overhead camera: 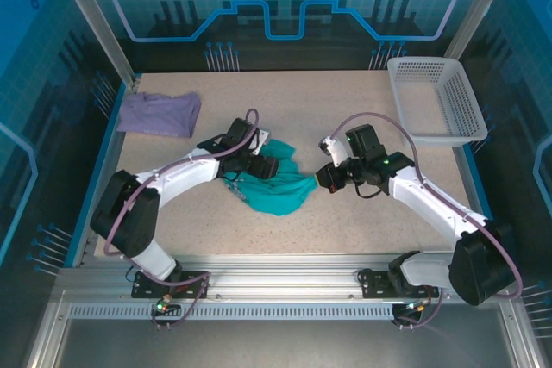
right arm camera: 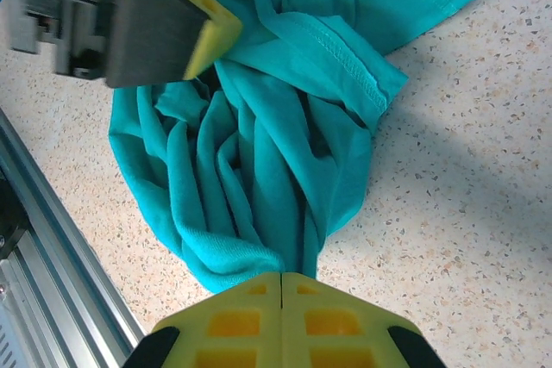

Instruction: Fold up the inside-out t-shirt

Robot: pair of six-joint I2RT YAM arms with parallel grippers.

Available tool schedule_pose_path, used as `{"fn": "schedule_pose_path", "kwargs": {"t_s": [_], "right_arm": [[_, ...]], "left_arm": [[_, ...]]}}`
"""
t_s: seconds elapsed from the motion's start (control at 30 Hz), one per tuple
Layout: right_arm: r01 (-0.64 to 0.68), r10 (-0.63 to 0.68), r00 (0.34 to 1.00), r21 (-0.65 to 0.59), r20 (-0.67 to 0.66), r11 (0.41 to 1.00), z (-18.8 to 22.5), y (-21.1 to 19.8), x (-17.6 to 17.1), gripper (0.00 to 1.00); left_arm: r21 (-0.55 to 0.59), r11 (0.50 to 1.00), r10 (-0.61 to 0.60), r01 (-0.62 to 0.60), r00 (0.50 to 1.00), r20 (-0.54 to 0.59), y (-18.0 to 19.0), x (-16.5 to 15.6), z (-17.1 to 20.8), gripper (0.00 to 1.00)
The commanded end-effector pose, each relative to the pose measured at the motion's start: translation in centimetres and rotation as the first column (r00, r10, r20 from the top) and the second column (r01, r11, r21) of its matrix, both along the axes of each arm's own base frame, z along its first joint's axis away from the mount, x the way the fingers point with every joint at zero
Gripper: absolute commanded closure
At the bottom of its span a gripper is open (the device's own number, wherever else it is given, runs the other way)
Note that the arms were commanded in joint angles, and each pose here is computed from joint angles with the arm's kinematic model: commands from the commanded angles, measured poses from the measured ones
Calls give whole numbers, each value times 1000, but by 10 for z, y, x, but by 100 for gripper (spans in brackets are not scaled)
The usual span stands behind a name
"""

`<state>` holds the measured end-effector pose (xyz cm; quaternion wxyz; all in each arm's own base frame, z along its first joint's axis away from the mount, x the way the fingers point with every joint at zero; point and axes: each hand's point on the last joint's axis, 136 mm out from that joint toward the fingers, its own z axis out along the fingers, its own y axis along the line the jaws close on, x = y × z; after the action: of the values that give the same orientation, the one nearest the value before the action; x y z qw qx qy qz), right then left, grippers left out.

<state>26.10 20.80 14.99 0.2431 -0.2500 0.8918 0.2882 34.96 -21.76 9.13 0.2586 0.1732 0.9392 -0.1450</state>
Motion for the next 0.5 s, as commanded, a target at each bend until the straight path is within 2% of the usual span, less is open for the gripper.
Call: {"fn": "schedule_pose_path", "kwargs": {"t_s": [0.0,0.07,0.1,0.17,0.27,0.33,0.47], "right_arm": [[20,-21,999,23,33,1000,15,-2,5,100],[22,-23,999,22,44,1000,19,-3,5,100],[21,-22,998,18,56,1000,23,-5,6,100],[31,-32,996,12,85,999,32,-9,9,100],[49,-51,990,16,134,999,50,-17,14,100],[62,-64,982,14,178,998,65,-23,16,100],[101,-103,954,20,281,995,101,-40,20,100]], "left_arm": [[90,993,-76,77,997,-20,-5,2,-8,20],[113,988,-100,106,993,-60,-11,2,-18,22],[121,986,-103,113,991,-85,-12,3,-23,26],[130,985,-102,116,989,-111,-14,4,-28,41],[137,988,-63,75,994,-87,-13,14,-22,70],[132,991,-28,35,998,-54,-12,25,-11,99],[97,993,64,-65,998,16,-1,52,20,100]]}}
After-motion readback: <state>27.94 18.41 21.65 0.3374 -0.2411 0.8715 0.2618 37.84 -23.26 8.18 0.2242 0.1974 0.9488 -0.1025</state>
